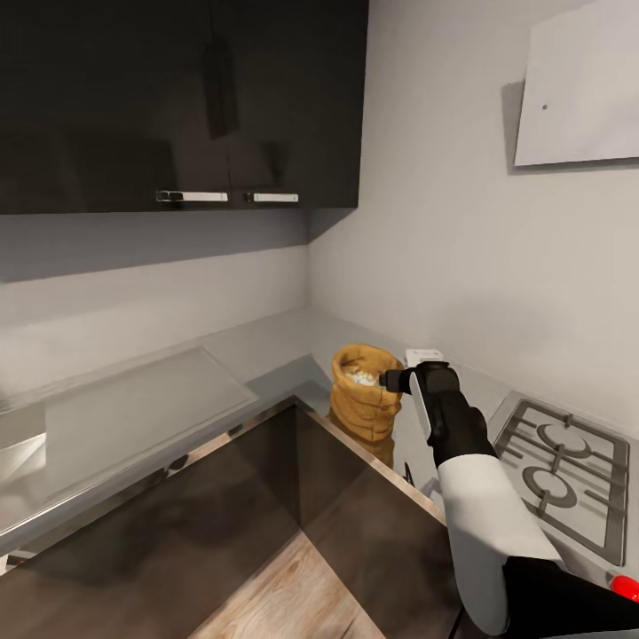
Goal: In the kitchen, take the popcorn bag from the countertop, put it into the microwave, and heat it until the popcorn is cooked so the cooked popcorn ends up inside the bag.
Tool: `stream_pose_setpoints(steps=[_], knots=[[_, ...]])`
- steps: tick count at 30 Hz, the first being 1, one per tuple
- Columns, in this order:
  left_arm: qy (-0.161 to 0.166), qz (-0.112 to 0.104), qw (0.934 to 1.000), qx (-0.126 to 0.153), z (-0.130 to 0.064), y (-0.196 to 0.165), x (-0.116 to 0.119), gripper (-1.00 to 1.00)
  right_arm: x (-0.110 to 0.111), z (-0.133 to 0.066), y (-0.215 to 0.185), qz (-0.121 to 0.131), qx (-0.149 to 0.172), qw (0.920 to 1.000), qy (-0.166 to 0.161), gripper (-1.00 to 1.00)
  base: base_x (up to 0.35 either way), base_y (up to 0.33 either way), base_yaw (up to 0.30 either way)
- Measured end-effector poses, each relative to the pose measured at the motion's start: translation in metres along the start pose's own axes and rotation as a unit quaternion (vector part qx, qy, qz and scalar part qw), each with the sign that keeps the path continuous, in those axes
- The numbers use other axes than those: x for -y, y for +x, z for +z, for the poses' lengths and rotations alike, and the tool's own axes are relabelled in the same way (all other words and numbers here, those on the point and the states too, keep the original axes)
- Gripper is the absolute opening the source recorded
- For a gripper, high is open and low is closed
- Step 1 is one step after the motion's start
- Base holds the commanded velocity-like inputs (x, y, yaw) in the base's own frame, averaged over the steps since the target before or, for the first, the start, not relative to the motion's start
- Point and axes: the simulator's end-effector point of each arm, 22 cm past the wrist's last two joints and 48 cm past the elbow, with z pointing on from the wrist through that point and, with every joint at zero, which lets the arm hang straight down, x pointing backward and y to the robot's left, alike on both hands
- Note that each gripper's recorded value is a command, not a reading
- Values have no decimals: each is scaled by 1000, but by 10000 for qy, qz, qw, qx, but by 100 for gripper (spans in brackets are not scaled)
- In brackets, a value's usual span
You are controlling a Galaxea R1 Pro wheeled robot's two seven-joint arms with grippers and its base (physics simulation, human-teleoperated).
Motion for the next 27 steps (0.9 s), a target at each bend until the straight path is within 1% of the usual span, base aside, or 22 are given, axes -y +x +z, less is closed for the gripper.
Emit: stream_pose_setpoints(steps=[4,5,15,23,24,25,27], knots=[[-1,-3,10000,-2,0,0,0,100,0,0,0,-7,-1,10000,2,100,0,0,0],[0,-4,10000,-2,0,0,0,100,0,0,0,-6,-1,10000,0,-100,0,0,0],[0,-4,10000,-2,0,0,0,100,2,-2,-2,-25,22,10000,38,-100,0,0,0],[2,-4,10000,1,0,0,0,100,2,-3,0,-71,-50,9999,52,-100,0,0,0],[1,-4,10000,-1,0,0,0,100,7,-7,7,-94,-288,9994,137,-100,0,0,0],[2,-4,10000,0,0,0,0,100,6,-11,6,-31,-338,9994,96,-100,0,0,0],[4,-2,10000,-1,0,0,1,100,13,-28,-8,45,-292,9994,155,-100,0,0,0]])
